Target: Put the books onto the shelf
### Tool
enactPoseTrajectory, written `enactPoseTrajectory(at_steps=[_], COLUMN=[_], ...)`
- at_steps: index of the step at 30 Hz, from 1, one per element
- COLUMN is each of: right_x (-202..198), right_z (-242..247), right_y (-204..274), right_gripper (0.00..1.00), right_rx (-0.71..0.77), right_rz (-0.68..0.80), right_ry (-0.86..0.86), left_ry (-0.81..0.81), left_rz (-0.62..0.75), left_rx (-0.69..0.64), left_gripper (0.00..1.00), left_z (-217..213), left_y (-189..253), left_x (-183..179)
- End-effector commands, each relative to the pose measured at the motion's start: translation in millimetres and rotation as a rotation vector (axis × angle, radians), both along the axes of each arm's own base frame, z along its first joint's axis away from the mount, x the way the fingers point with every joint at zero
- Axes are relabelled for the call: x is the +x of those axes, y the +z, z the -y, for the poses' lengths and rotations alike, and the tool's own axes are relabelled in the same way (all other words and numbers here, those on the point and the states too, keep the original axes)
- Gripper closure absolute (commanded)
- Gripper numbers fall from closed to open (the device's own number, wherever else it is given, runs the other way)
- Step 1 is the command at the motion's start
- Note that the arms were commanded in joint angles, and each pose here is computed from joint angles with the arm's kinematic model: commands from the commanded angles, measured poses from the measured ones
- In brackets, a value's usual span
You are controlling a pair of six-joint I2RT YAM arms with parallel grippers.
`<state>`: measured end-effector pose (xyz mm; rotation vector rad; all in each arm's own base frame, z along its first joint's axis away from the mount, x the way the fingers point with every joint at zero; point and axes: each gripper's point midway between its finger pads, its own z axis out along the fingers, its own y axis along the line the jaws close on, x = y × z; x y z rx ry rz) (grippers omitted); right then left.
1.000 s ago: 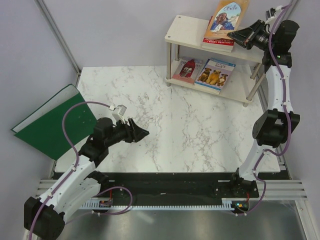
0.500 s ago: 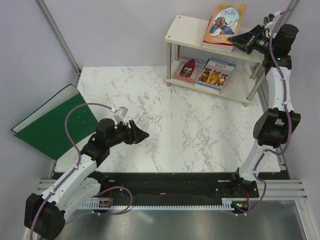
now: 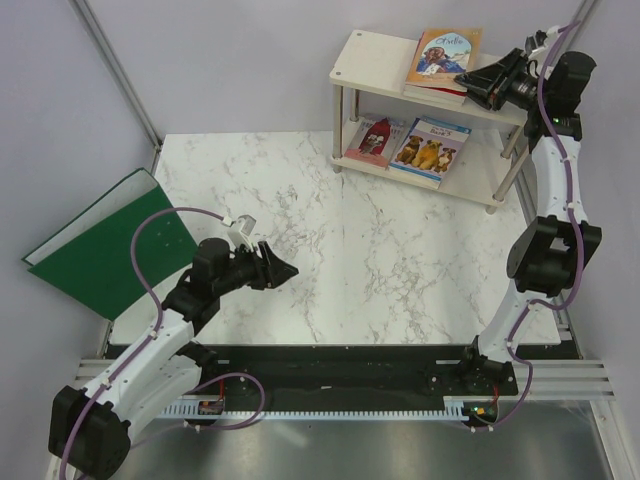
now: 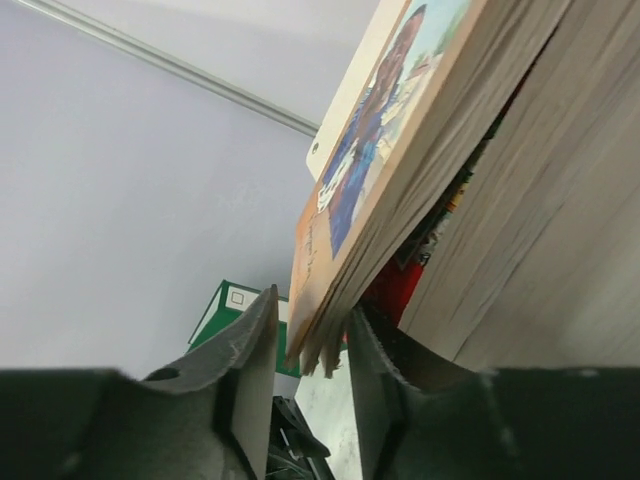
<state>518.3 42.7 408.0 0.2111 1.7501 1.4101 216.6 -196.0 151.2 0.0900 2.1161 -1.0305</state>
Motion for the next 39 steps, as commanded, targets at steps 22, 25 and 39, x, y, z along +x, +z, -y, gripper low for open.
enactPoseTrajectory(at_steps=[22, 25, 39], right_x=[-30.1, -49.9, -170.7], right_z=[57.0, 67.5, 67.2], right_y=[-20.7, -27.8, -135.8], right_gripper=[0.02, 0.02, 0.02], right_rx=[-0.187, -0.339, -0.682], right_rz=[-0.083, -0.09, -0.123], right_ry=[-0.268, -0.355, -0.644], left_ry=[-0.004, 0.0, 0.06], left_rz=[0.03, 0.021, -0.013], left_rx=[-0.037, -0.027, 0.123], left_gripper=[0.41, 0.4, 0.32], left_z=[3.9, 3.4, -6.8], left_y=[8.7, 4.6, -10.5], left_x=[2.4, 3.3, 28.2])
